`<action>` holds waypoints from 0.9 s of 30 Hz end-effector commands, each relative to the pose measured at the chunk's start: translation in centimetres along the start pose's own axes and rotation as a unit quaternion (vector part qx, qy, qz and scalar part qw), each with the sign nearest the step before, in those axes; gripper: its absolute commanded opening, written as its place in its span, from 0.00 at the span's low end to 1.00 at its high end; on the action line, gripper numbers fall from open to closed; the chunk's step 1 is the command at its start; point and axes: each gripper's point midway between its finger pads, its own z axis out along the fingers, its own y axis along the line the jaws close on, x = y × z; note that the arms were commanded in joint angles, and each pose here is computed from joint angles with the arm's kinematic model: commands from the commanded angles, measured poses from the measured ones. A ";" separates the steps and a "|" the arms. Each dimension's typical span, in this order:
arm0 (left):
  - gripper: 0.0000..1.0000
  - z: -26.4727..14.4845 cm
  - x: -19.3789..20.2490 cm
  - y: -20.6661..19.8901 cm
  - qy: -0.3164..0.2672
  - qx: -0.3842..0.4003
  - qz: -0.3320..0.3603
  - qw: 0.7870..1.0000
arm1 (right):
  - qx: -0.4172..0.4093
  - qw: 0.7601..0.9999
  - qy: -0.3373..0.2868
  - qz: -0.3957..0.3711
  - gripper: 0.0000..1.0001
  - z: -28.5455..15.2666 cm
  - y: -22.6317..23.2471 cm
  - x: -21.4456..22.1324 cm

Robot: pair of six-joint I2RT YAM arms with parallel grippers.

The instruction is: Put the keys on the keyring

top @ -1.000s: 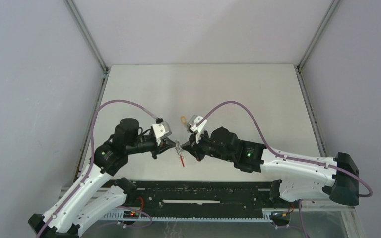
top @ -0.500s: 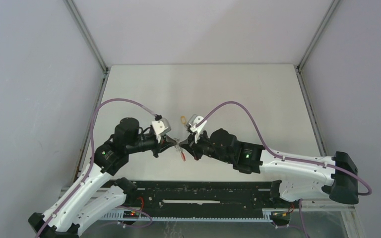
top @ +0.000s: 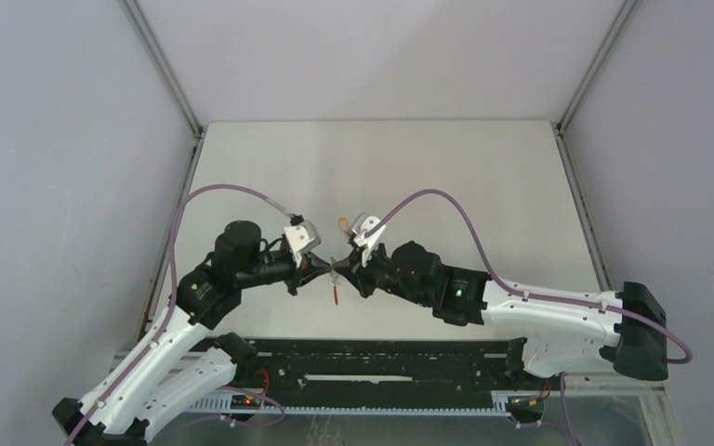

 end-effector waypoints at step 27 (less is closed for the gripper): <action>0.00 -0.4 -1.5 -1.3 -0.025 0.023 0.016 0.999 | -0.002 0.999 -0.048 0.011 0.00 0.4 0.7 -3.2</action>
